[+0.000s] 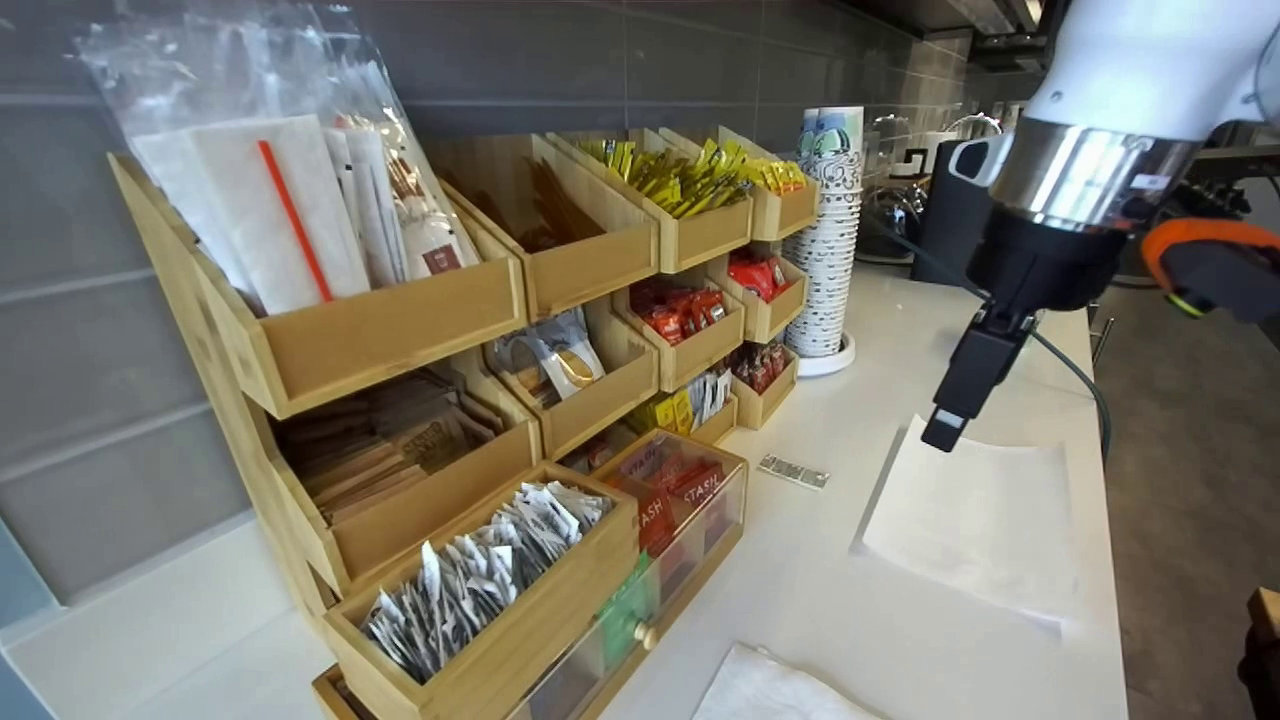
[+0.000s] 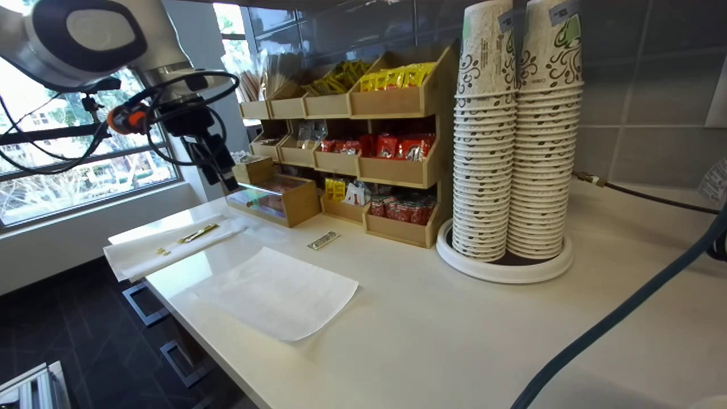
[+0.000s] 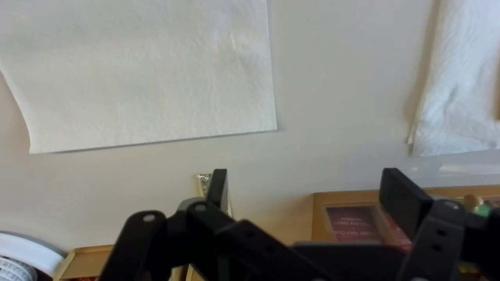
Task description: Put the white sachet on the top right rack
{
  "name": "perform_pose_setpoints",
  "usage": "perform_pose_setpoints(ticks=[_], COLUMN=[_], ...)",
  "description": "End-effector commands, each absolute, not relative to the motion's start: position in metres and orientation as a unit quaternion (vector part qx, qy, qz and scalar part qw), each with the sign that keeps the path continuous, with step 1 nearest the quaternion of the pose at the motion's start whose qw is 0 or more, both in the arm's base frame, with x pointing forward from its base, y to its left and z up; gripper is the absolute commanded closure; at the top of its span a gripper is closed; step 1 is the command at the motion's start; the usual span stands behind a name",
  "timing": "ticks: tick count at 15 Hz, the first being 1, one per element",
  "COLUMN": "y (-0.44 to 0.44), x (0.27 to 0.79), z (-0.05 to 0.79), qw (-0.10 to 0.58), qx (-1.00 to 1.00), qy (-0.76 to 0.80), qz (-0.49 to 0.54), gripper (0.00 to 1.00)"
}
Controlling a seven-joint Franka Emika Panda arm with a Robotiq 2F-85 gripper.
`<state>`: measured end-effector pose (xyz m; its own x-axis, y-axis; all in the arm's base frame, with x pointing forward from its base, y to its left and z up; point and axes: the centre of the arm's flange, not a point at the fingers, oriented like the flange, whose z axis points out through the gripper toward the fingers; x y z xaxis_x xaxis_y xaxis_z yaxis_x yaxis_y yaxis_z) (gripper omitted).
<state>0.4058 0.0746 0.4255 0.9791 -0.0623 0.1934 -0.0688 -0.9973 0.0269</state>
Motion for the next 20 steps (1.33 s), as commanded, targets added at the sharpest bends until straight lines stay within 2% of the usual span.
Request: perform_pose_setpoints(ticks=[1, 8, 14, 20], y=[0.061, 0.065, 0.014, -0.001], x=[0.437, 0.434, 0.466, 0.491], z=[0.389, 0.391, 0.358, 0.322], qw=[0.010, 0.002, 0.009, -0.005], qx=[0.989, 0.990, 0.976, 0.972], qy=[-0.035, -0.040, -0.096, -0.097], qz=[0.144, 0.138, 0.196, 0.213], gripper=[0.00, 0.00, 0.00, 0.00])
